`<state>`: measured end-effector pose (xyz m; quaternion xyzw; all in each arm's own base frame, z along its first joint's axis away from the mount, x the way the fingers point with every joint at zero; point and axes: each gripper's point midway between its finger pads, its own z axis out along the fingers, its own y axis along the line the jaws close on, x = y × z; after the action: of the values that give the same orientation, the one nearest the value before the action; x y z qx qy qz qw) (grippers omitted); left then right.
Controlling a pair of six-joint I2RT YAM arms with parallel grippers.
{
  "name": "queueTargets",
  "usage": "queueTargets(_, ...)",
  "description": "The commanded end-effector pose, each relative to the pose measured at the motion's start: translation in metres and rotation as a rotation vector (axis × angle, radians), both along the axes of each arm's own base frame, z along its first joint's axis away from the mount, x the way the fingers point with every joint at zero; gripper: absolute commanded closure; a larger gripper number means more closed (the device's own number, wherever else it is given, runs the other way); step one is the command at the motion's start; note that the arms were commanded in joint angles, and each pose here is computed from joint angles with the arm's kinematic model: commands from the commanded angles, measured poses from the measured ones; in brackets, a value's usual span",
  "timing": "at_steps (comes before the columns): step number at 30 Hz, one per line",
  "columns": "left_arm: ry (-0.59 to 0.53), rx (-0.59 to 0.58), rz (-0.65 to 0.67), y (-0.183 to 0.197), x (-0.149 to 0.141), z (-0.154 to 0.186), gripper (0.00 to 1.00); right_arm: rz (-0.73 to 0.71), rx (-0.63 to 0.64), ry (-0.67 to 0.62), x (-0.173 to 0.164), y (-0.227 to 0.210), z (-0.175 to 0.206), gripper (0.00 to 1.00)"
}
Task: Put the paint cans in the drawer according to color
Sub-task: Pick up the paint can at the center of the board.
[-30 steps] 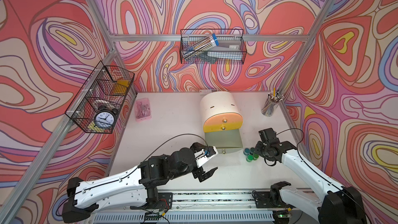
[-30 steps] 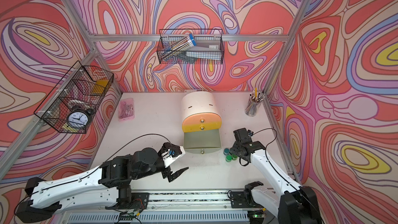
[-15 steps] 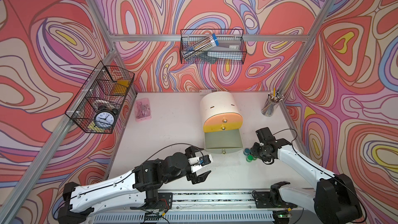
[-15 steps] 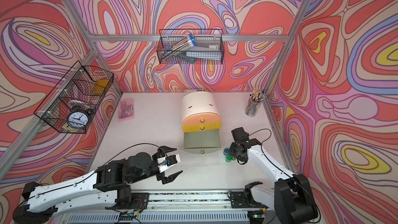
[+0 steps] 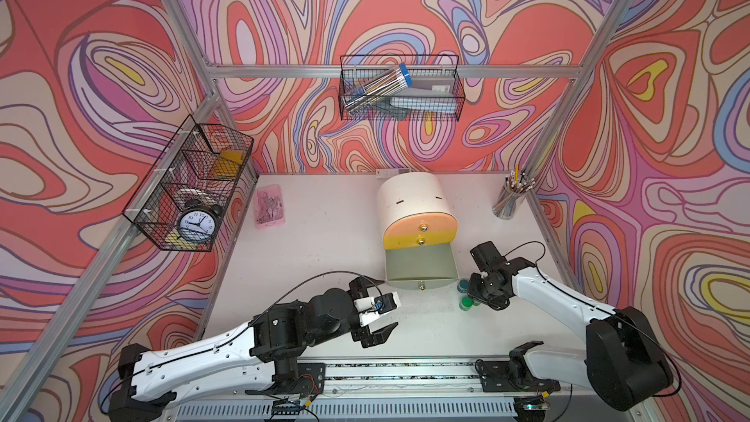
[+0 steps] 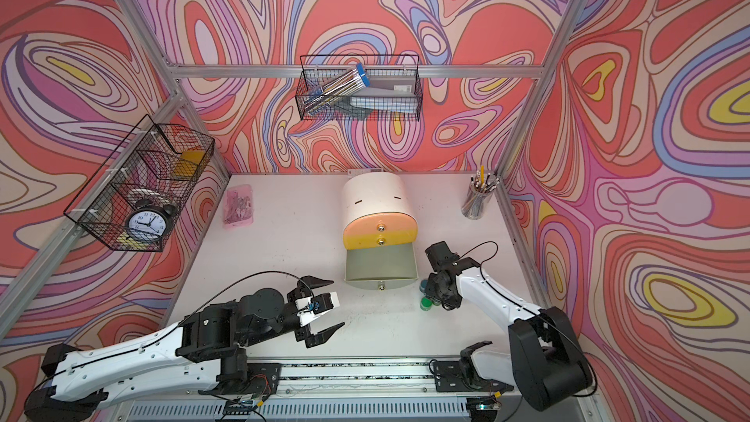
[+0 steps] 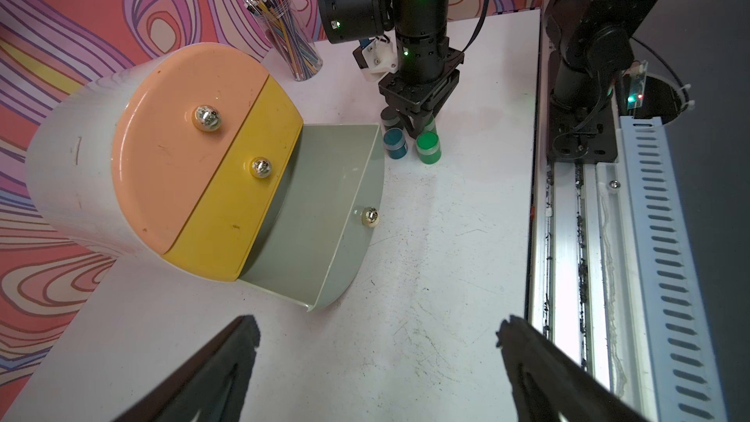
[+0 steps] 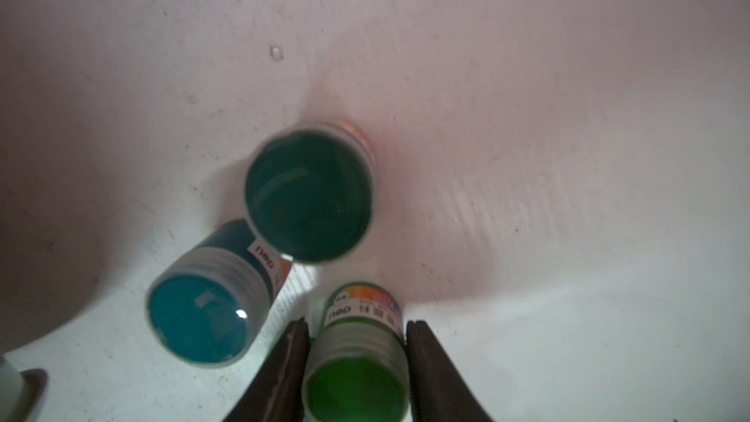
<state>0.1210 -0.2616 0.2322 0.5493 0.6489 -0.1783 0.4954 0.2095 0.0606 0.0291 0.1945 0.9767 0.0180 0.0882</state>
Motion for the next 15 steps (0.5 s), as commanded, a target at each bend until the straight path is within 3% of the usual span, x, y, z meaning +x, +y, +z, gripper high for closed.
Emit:
queueTargets(1, 0.001, -0.026, -0.005, -0.002, -0.001, 0.005, 0.01, -0.024, -0.042, 0.009, -0.004, -0.008, -0.002, 0.60)
queueTargets(3, -0.001, -0.024, -0.010, -0.002, -0.002, 0.004, 0.01, -0.028, -0.046, 0.008, -0.002, -0.008, -0.002, 0.61)
queueTargets(6, -0.003, -0.026, -0.008, -0.003, -0.001, 0.005, 0.01, -0.048, -0.067, -0.036, 0.001, -0.013, 0.008, 0.73)
queueTargets(10, -0.008, -0.027, -0.004, -0.002, 0.000, 0.006, 0.01, -0.060, -0.093, -0.152, 0.013, -0.021, 0.053, 0.78)
queueTargets(15, -0.021, -0.027, 0.008, 0.000, 0.002, 0.007, 0.01, 0.008, -0.041, -0.221, 0.032, -0.003, 0.108, 0.81)
